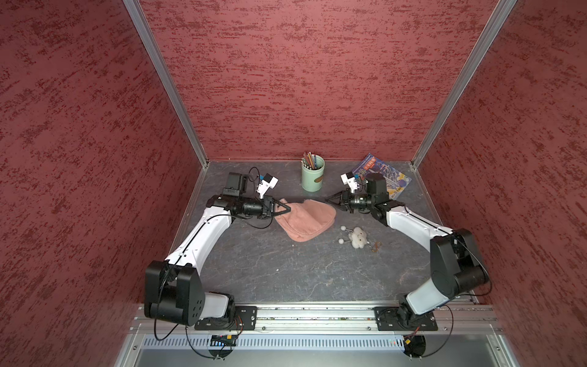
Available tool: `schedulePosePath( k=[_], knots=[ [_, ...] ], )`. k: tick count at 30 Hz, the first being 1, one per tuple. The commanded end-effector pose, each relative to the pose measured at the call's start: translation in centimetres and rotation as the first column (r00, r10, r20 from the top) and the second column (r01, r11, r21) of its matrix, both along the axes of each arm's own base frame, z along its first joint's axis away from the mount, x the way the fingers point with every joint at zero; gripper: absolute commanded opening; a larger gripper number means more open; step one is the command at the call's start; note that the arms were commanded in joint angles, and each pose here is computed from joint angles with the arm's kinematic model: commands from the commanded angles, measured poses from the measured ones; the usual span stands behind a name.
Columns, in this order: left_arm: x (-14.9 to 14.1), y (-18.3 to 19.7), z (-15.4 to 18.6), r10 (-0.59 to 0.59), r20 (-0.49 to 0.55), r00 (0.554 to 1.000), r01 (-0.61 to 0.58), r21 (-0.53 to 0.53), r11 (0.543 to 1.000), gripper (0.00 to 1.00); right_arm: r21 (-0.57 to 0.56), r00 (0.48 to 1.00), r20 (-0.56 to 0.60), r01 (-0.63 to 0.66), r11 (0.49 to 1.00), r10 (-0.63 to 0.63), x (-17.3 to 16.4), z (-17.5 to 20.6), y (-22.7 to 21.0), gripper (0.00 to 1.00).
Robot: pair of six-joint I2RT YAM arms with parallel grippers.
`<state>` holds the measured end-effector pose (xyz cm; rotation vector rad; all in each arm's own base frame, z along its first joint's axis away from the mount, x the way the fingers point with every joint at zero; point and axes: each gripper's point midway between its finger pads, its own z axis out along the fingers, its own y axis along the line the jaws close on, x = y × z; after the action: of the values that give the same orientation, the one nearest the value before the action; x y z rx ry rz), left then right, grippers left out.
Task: Remove the decoration from the bag
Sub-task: Place the bag at the center of the board.
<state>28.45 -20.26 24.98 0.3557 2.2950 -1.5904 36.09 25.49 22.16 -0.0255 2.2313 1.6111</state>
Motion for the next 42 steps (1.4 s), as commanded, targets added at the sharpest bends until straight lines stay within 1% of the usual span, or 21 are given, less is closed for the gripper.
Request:
schedulePosePath(
  k=[1, 6, 9, 11, 13, 15, 17, 19, 22, 23, 24, 26, 28, 29, 31, 35, 36, 39, 40, 41, 42],
  knots=[
    [0.5, 0.7, -2.0, 0.047, -0.037, 0.998, -0.044, 0.069, 0.997, 0.03, -0.037, 0.998, -0.030, 0.045, 0.998, -0.046, -0.6, 0.0, -0.1, 0.00],
    [-0.7, 2.3, -7.2, 0.127, -0.151, 0.980, -0.087, 0.244, 0.966, 0.06, -0.149, 0.989, -0.117, 0.074, 0.986, -0.092, -4.8, -3.9, -0.3, 0.00],
    [-2.4, 2.2, -8.7, 0.120, -0.221, 0.968, -0.062, 0.254, 0.965, 0.06, -0.209, 0.980, -0.156, 0.086, 0.974, -0.120, -7.2, -6.3, -0.6, 0.00],
    [-3.0, 2.2, -9.7, 0.123, -0.254, 0.959, -0.054, 0.264, 0.963, 0.07, -0.274, 0.982, -0.131, 0.099, 0.957, -0.139, -7.3, -7.1, -1.3, 0.02],
    [-3.3, 2.2, -10.8, 0.132, -0.287, 0.949, -0.045, 0.292, 0.955, 0.07, -0.375, 0.978, -0.117, 0.117, 0.920, -0.172, -6.7, -8.4, -2.3, 0.13],
    [-3.8, 2.2, -11.9, 0.132, -0.317, 0.939, -0.018, 0.338, 0.941, 0.07, -0.432, 0.978, -0.098, 0.122, 0.893, -0.182, -5.7, -8.9, -2.6, 0.23],
    [-4.1, 2.5, -13.3, 0.145, -0.338, 0.930, 0.009, 0.415, 0.910, 0.08, -0.489, 0.979, -0.081, 0.126, 0.863, -0.189, -4.7, -9.9, -2.7, 0.34],
    [-4.0, 2.7, -14.3, 0.162, -0.352, 0.922, 0.022, 0.464, 0.886, 0.08, -0.549, 0.980, -0.071, 0.118, 0.827, -0.188, -4.2, -10.9, -2.5, 0.40],
    [-2.9, 2.9, -14.1, 0.171, -0.321, 0.931, 0.017, 0.509, 0.860, 0.12, -0.620, 0.980, -0.057, 0.117, 0.776, -0.193, -4.1, -11.6, -2.6, 0.48],
    [-2.3, 3.1, -14.1, 0.186, -0.305, 0.934, 0.004, 0.530, 0.848, 0.17, -0.636, 0.979, -0.058, 0.115, 0.763, -0.195, -4.1, -11.9, -2.6, 0.50],
    [-1.7, 3.6, -14.0, 0.208, -0.282, 0.937, -0.013, 0.565, 0.825, 0.24, -0.651, 0.978, -0.059, 0.114, 0.750, -0.200, -4.2, -12.1, -2.7, 0.51],
    [-0.7, 5.4, -14.6, 0.274, -0.240, 0.931, -0.046, 0.669, 0.742, 0.37, -0.671, 0.977, -0.069, 0.106, 0.734, -0.204, -4.6, -12.5, -3.0, 0.52],
    [-0.1, 6.9, -14.7, 0.319, -0.187, 0.929, -0.077, 0.746, 0.661, 0.49, -0.686, 0.976, -0.071, 0.101, 0.721, -0.204, -5.0, -12.7, -3.4, 0.53],
    [0.1, 7.1, -14.4, 0.320, -0.156, 0.934, -0.089, 0.769, 0.633, 0.54, -0.691, 0.976, -0.071, 0.099, 0.716, -0.203, -5.2, -12.6, -3.6, 0.54],
    [0.2, 6.2, -13.2, 0.288, -0.091, 0.953, -0.106, 0.790, 0.603, 0.60, -0.699, 0.975, -0.083, 0.091, 0.709, -0.207, -5.8, -12.7, -4.0, 0.54],
    [-0.5, 3.7, -11.9, 0.209, -0.025, 0.978, -0.101, 0.814, 0.572, 0.68, -0.687, 0.972, -0.103, 0.083, 0.722, -0.210, -7.2, -12.0, -4.4, 0.55],
    [-0.9, 3.0, -11.8, 0.186, -0.020, 0.982, -0.092, 0.813, 0.575, 0.69, -0.691, 0.972, -0.111, 0.075, 0.719, -0.208, -7.5, -12.1, -4.5, 0.55],
    [-1.6, -0.1, -10.9, 0.111, 0.003, 0.994, -0.073, 0.770, 0.634, 0.72, -0.701, 0.970, -0.134, 0.051, 0.711, -0.202, -8.3, -12.7, -4.8, 0.56],
    [-1.9, -0.9, -10.7, 0.087, 0.007, 0.996, -0.061, 0.763, 0.644, 0.74, -0.696, 0.971, -0.128, 0.057, 0.716, -0.201, -8.3, -12.4, -4.8, 0.56],
    [-2.2, -0.9, -10.7, 0.078, 0.010, 0.997, -0.057, 0.774, 0.631, 0.76, -0.689, 0.972, -0.125, 0.059, 0.722, -0.198, -8.5, -12.1, -4.7, 0.56],
    [-2.2, -0.3, -10.9, 0.090, 0.014, 0.996, -0.066, 0.791, 0.608, 0.77, -0.686, 0.972, -0.125, 0.059, 0.725, -0.198, -8.5, -12.2, -4.7, 0.56]
  ],
)
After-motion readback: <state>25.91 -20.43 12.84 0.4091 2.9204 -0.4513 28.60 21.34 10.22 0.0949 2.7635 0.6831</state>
